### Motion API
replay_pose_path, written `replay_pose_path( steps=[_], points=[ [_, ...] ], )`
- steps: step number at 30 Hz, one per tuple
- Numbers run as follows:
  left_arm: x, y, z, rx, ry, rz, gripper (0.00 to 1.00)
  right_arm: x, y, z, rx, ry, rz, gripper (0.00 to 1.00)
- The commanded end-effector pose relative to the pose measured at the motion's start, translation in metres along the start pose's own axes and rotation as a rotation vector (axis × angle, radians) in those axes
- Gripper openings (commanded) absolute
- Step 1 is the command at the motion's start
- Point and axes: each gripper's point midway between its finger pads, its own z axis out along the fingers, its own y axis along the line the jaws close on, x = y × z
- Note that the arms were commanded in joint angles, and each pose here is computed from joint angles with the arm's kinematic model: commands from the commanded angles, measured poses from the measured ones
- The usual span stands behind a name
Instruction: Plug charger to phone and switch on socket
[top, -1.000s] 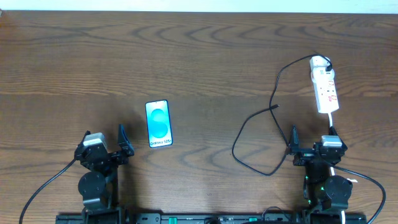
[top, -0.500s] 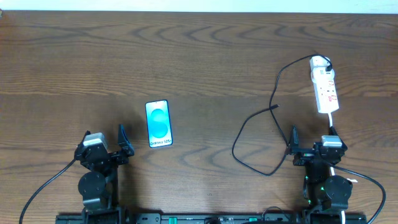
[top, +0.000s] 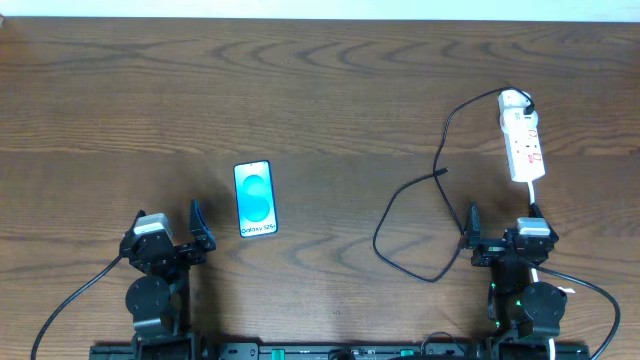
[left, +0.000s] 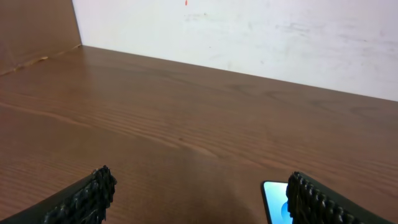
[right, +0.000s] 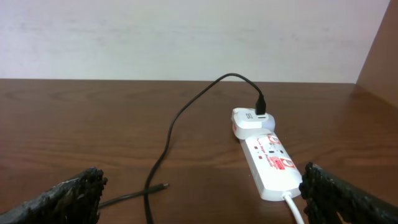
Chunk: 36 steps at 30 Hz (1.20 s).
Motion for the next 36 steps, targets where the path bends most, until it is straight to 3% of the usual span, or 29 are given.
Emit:
replay_pose_path(
  steps=[1,21,36],
  points=[
    [0.018,0.003,0.001,-0.011,0.058,0.024,0.9,0.0,0.0,0.0,0.003,-0.001,-0.012,0.99],
    [0.005,0.007,0.001,-0.039,0.005,0.048,0.9,0.0,0.0,0.0,0.003,-0.001,-0.012,0.99],
    [0.015,0.006,0.001,-0.034,0.045,0.042,0.91,0.0,0.0,0.0,0.003,-0.001,-0.012,0.99]
  ],
)
